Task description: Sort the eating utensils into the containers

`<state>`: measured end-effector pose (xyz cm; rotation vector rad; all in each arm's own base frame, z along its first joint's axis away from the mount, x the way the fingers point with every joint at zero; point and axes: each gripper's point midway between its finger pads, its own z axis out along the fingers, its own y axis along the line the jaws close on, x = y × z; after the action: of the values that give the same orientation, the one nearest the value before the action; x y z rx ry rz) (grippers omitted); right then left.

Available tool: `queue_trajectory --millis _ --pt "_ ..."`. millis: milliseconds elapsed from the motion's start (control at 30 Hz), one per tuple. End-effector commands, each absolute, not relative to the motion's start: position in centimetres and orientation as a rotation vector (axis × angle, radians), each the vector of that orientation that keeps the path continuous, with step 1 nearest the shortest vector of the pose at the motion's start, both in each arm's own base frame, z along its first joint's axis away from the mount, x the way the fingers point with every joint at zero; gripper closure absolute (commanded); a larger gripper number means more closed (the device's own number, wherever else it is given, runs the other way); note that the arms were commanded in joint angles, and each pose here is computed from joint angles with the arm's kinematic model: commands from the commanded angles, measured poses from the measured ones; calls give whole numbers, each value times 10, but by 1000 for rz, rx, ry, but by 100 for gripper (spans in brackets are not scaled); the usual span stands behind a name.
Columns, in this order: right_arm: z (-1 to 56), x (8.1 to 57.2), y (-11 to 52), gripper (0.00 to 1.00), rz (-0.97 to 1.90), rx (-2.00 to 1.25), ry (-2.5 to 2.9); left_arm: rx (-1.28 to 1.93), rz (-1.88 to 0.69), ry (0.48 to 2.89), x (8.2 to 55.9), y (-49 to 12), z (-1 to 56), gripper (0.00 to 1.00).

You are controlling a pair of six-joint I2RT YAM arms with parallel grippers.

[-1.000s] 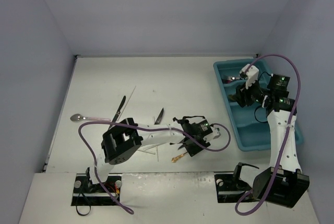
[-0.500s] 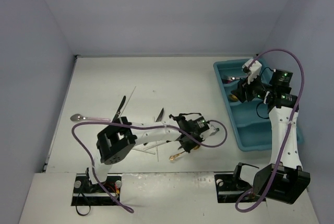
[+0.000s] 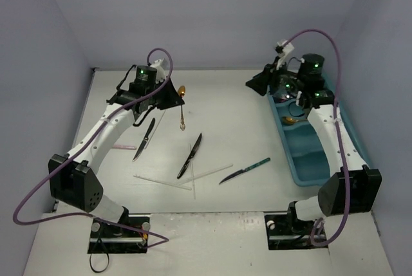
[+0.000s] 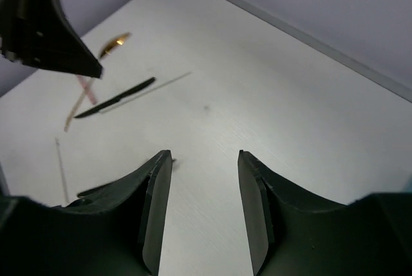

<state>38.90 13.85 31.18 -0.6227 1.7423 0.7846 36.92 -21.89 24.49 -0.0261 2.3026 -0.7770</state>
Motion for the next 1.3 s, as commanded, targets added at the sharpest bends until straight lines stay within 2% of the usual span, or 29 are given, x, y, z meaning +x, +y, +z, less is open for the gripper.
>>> queue_trajectory --millis 0,233,433,700,933,1067,1267 --pt "354 377 227 55 979 -686 1619 -158 -1052 2156 372 -239 286 100" --pt "330 341 334 50 1255 -727 1711 -166 -1090 2110 366 -238 308 100" --pt "293 329 362 50 1369 -735 1824 -93 -1093 2102 356 -241 313 100" --pt "280 330 370 52 1384 -730 1861 -29 -1102 2092 348 -247 318 100" --pt "272 334 374 68 1389 -734 1877 82 -1080 2090 336 -261 321 100" --pt "266 337 373 84 1378 -738 1884 95 -1070 2092 334 -262 322 100" --pt "261 339 369 97 1364 -731 1895 104 -1070 2091 333 -262 323 99"
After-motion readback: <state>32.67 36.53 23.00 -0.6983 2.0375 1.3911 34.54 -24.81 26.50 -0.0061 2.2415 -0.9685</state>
